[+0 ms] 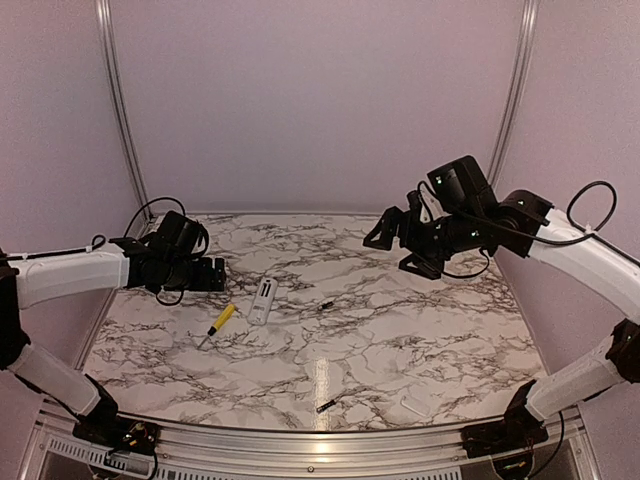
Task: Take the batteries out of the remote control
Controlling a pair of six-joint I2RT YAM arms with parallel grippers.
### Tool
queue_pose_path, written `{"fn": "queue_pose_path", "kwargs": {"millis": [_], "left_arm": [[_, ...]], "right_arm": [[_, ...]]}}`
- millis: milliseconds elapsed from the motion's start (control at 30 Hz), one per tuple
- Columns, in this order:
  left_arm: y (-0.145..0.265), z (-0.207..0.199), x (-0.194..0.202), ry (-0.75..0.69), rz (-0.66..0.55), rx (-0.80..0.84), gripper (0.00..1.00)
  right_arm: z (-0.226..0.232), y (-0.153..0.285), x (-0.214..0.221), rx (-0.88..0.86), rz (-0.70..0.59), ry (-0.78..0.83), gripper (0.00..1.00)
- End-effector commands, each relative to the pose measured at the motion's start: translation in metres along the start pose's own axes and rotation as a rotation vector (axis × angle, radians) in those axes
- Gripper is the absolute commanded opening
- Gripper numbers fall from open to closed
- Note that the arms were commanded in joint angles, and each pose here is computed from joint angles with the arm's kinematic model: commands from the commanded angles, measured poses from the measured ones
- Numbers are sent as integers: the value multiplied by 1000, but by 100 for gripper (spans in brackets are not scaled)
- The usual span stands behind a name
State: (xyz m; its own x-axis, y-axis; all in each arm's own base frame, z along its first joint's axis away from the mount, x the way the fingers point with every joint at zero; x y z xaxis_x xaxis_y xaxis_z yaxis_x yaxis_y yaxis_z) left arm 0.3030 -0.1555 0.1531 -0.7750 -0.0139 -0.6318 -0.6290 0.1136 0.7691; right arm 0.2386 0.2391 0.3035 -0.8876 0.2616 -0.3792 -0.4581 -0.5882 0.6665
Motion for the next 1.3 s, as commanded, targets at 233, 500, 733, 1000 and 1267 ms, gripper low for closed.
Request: {"fn": "queue_pose_path", "kwargs": {"millis": [233,500,733,1000,1267], "left_arm": [[99,11,-80,-96,-390,-44,99],[149,23,-94,-110,-538,-70,99],[194,39,-99,-52,-667,-87,99],[234,54,-95,-48,-785,-95,99],[256,68,-84,-62,-827,-132,99]], "right_arm": [[19,48,-43,43,-263,118,98],[28,91,-58,24,-441,199,98],[30,127,-66,32,-580,267,99],[21,162,-63,13,-712,262,98],[4,183,-52,-13,-778,214,99]]}}
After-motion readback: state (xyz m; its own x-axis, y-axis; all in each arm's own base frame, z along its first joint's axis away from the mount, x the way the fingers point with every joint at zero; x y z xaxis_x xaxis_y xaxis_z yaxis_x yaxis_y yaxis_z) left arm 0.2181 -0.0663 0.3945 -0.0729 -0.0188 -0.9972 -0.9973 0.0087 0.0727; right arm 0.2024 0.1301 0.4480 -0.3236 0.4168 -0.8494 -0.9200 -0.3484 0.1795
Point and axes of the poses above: each gripper's point midway between its finger pads, its own y axis back along the fingers, its own z axis along the line the jaws close on, x = y × z, the point moved 6 cm from there along y, back along the fingers, and after that the axes turned 1 degree about -y, right-handed, at the moved point
